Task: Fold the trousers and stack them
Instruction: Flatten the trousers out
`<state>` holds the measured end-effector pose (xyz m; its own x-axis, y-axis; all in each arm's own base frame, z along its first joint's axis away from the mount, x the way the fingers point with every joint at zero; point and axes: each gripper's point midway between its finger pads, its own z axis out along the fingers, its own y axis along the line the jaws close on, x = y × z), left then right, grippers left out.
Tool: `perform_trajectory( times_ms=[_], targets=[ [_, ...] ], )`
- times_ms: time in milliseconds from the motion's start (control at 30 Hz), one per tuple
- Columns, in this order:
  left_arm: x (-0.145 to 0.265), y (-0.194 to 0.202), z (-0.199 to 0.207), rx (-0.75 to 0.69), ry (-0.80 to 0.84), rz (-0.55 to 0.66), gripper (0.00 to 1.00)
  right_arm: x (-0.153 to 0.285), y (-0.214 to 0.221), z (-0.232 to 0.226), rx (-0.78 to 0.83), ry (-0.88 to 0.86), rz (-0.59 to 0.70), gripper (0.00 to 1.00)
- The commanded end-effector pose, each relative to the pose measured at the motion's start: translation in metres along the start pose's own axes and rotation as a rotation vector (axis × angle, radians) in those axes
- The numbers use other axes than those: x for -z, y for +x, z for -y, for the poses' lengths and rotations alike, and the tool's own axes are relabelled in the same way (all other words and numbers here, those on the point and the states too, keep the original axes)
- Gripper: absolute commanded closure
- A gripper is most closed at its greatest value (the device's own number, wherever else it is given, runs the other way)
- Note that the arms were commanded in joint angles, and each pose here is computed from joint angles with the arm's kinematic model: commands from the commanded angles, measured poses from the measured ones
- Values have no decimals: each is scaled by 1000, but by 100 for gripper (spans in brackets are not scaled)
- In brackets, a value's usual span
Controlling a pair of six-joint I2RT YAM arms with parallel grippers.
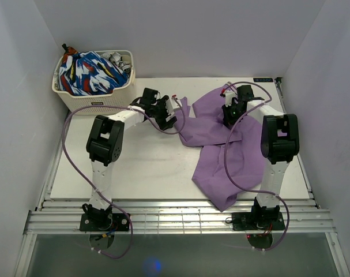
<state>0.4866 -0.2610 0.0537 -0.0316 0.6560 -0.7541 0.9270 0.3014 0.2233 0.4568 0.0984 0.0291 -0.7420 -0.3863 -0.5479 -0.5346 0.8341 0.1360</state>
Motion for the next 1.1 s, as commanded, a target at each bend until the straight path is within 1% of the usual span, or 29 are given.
perform_trajectory(
  times_ms=[0,33,67,133,167,233,267,333,367,400,433,467,500,567,600,667,700,767,800,900,1000,1033,1067],
  targets=[
    [-9,-26,-13,-149,-21,57,2,18,-14,7,25,38,47,92],
    [-18,-16,-9,-149,-9,37,2,19,-15,7,27,42,47,92],
    [-22,-15,-8,-154,0,36,2,20,-17,7,29,44,50,92],
    [-25,-15,-5,-158,18,43,9,23,-19,7,32,47,55,92],
    [-24,-20,-3,-154,26,63,24,25,-21,7,34,48,61,92],
    [-8,-36,-2,-146,11,95,44,29,-24,6,33,45,71,92],
    [-1,-42,1,-145,19,112,61,33,-29,4,36,46,84,92],
    [16,-42,18,-92,74,90,82,39,-34,-1,32,28,105,92],
    [38,-57,16,-85,63,107,94,46,-39,-3,34,28,125,92],
    [51,-55,26,-42,91,86,100,49,-42,-5,33,24,137,92],
    [62,-51,37,17,102,70,100,53,-46,-10,25,7,154,92],
    [91,-68,34,19,65,93,100,57,-49,-13,23,2,168,92],
    [105,-63,45,56,67,52,100,66,-57,-17,32,-4,200,92],
    [132,-58,62,112,66,25,100,76,-66,-27,28,-41,242,92],
    [160,-72,68,112,36,41,100,86,-74,-32,38,-49,276,92],
    [184,-72,77,161,2,6,100,98,-84,-48,56,-99,314,92],
    [203,-72,93,193,21,-23,100,102,-87,-57,67,-141,329,92],
    [223,-69,110,247,46,-76,100,111,-93,-73,96,-187,355,92],
    [232,-73,112,248,34,-76,100,113,-94,-82,106,-219,360,92],
    [243,-74,111,292,1,-107,100,112,-98,-101,151,-241,367,92],
    [224,-56,104,379,20,-199,100,101,-103,-105,172,-207,370,92],
    [218,-56,97,406,13,-216,100,96,-105,-102,169,-183,365,92],
    [196,-33,91,453,27,-302,100,87,-106,-105,176,-190,355,92]
  ],
)
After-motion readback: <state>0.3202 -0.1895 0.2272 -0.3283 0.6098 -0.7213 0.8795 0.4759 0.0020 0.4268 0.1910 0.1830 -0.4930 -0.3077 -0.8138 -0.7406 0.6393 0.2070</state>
